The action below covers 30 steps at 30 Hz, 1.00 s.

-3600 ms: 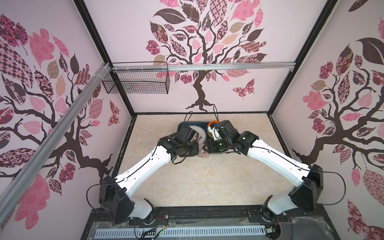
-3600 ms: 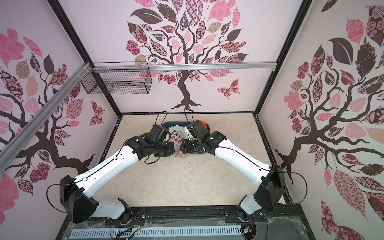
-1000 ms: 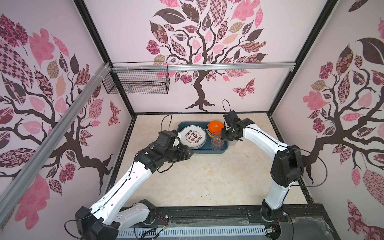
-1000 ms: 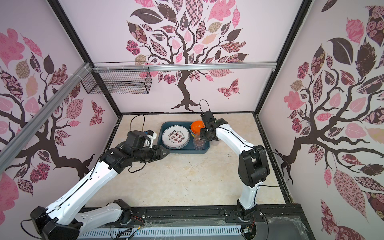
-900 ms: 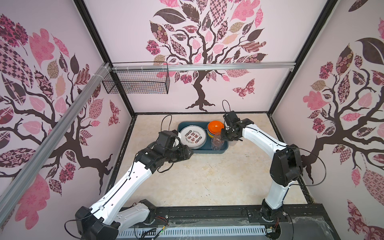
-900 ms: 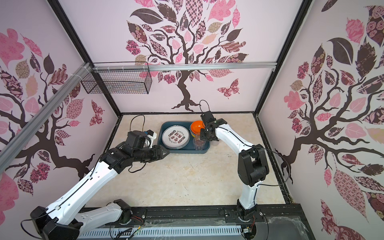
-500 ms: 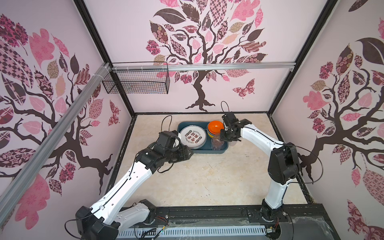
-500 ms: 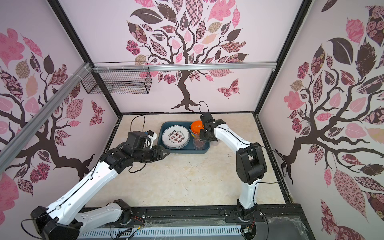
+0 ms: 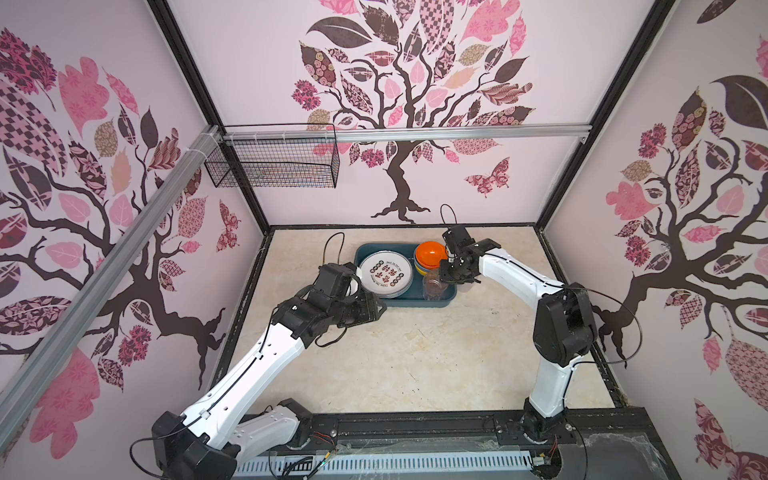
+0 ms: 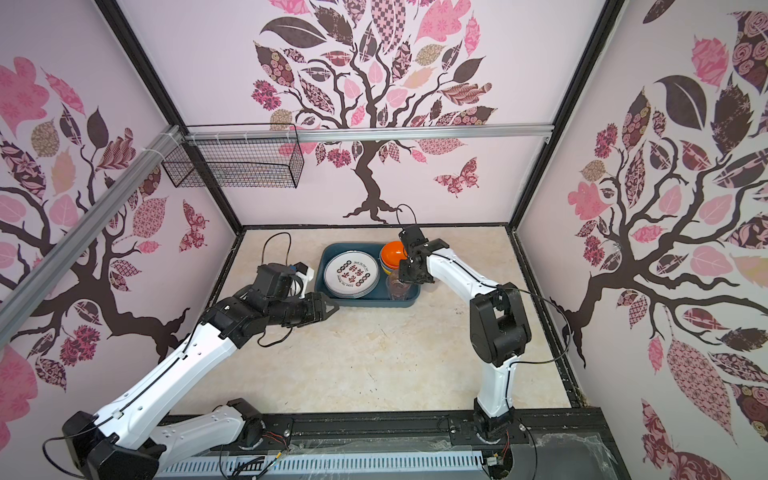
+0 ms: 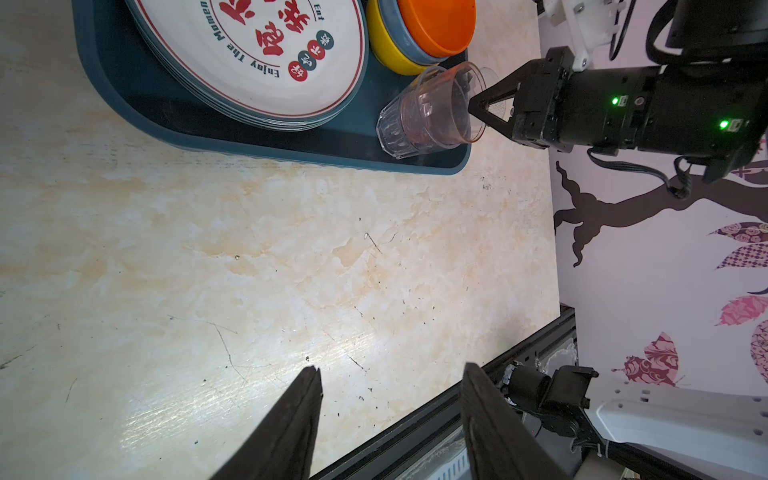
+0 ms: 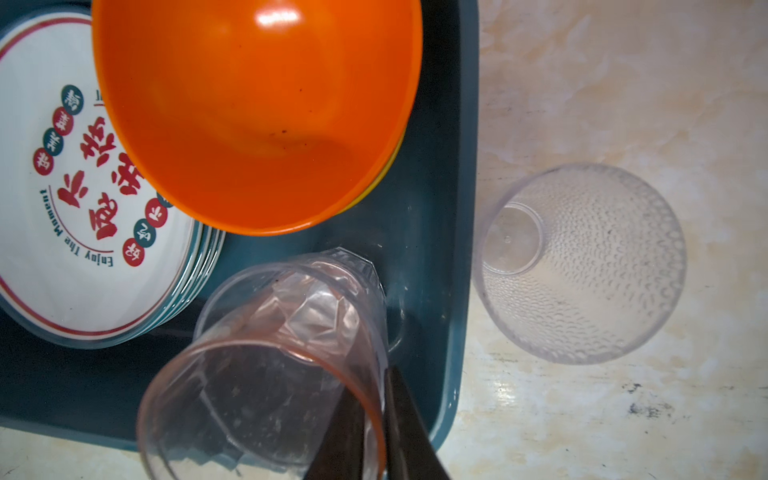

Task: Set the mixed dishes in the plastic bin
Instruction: 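Lower the pink cup into the clear cup and open the right gripper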

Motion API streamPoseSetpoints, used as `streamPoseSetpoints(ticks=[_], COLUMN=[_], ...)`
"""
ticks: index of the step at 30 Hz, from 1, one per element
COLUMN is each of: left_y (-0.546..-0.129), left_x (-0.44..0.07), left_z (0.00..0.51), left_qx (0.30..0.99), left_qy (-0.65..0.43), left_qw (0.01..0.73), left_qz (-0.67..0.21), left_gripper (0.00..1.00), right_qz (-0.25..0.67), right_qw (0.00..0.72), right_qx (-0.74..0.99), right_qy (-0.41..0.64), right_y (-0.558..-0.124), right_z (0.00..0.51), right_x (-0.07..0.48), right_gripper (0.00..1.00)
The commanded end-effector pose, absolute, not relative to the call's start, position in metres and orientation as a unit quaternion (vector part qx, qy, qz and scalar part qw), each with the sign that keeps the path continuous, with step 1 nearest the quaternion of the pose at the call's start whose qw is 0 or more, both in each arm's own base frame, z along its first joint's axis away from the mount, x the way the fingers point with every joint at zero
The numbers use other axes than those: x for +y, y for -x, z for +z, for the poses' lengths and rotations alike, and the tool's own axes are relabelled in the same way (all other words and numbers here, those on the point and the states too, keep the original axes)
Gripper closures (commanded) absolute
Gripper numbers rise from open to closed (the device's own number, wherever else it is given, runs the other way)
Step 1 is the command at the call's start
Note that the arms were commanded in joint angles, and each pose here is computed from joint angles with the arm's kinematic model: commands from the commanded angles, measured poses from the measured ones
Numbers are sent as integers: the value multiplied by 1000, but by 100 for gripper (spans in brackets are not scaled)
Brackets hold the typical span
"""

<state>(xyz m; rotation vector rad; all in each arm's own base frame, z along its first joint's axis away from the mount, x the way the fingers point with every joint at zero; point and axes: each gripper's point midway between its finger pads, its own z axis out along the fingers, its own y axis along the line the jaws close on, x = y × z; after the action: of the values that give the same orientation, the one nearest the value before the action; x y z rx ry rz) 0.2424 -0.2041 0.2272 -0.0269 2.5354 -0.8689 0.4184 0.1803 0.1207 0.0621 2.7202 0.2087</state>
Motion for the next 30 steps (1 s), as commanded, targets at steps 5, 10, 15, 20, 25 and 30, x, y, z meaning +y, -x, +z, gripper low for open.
streamPoseSetpoints(ticks=[5, 10, 15, 20, 25, 30], left_y=[-241, -240, -240, -239, -239, -241], left_x=[-202, -202, -203, -207, -213, -225], left_z=[225, 225, 224, 222, 221, 221], left_qx=[919, 918, 917, 914, 909, 905], left_qy=[12, 13, 14, 13, 10, 0], left_qw=[233, 233, 232, 226, 220, 207], left_qz=[-318, -319, -324, -337, -353, -372], left_gripper=[43, 43, 43, 39, 37, 37], right_qz=[75, 81, 88, 96, 118, 138], right_qw=[197, 215, 238, 256, 281, 309], right_qx=[977, 973, 967, 962, 952, 939], right_qy=[-23, -23, -23, -25, -34, -61], right_y=[-424, -422, -415, -405, -394, -388], right_z=[124, 148, 171, 186, 200, 205], right_x=[183, 181, 177, 172, 167, 151], right_gripper=[79, 74, 69, 63, 59, 54])
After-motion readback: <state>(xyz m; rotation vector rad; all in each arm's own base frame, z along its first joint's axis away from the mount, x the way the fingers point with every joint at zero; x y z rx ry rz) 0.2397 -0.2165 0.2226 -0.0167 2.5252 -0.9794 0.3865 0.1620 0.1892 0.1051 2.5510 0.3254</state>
